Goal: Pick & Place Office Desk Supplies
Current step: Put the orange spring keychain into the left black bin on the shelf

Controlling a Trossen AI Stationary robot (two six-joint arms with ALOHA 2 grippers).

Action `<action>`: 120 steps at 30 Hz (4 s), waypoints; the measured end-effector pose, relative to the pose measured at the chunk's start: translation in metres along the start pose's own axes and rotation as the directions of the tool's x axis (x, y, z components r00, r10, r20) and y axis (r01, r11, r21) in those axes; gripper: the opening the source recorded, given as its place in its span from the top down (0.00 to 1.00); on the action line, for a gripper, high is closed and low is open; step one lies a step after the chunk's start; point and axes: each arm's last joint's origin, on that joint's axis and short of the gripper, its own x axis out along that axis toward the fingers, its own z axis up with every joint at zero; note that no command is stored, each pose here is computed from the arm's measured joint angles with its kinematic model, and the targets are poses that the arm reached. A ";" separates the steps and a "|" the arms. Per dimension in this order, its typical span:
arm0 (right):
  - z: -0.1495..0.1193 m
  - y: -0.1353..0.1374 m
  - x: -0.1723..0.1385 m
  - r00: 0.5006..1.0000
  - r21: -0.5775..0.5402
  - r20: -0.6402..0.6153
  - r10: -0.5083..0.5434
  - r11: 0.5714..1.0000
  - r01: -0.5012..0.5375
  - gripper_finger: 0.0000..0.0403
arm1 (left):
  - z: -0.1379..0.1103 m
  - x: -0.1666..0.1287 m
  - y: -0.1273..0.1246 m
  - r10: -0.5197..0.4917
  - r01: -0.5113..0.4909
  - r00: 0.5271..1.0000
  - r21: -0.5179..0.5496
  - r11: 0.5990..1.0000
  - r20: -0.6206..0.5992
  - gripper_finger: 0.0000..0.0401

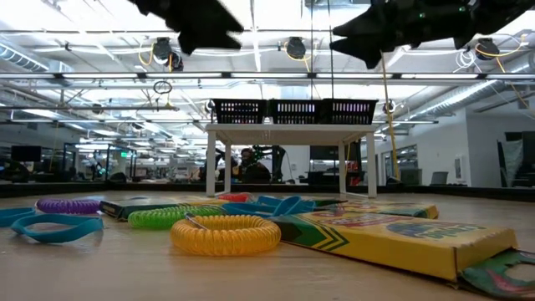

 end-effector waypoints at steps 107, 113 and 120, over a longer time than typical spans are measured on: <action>-0.005 0.011 0.003 0.998 -0.039 -0.043 0.046 0.998 -0.048 0.58 | 0.009 0.007 0.082 0.383 -0.362 0.922 -0.221 0.906 0.061 0.98; -0.005 0.011 0.003 0.998 -0.039 -0.039 0.046 0.998 -0.048 0.58 | 0.017 0.005 0.112 0.475 -0.421 0.869 -0.297 0.857 0.139 0.97; -0.001 0.011 0.003 0.999 -0.047 -0.005 0.048 0.998 -0.048 0.58 | 0.016 0.015 0.140 0.549 -0.472 0.817 -0.343 0.812 0.176 0.98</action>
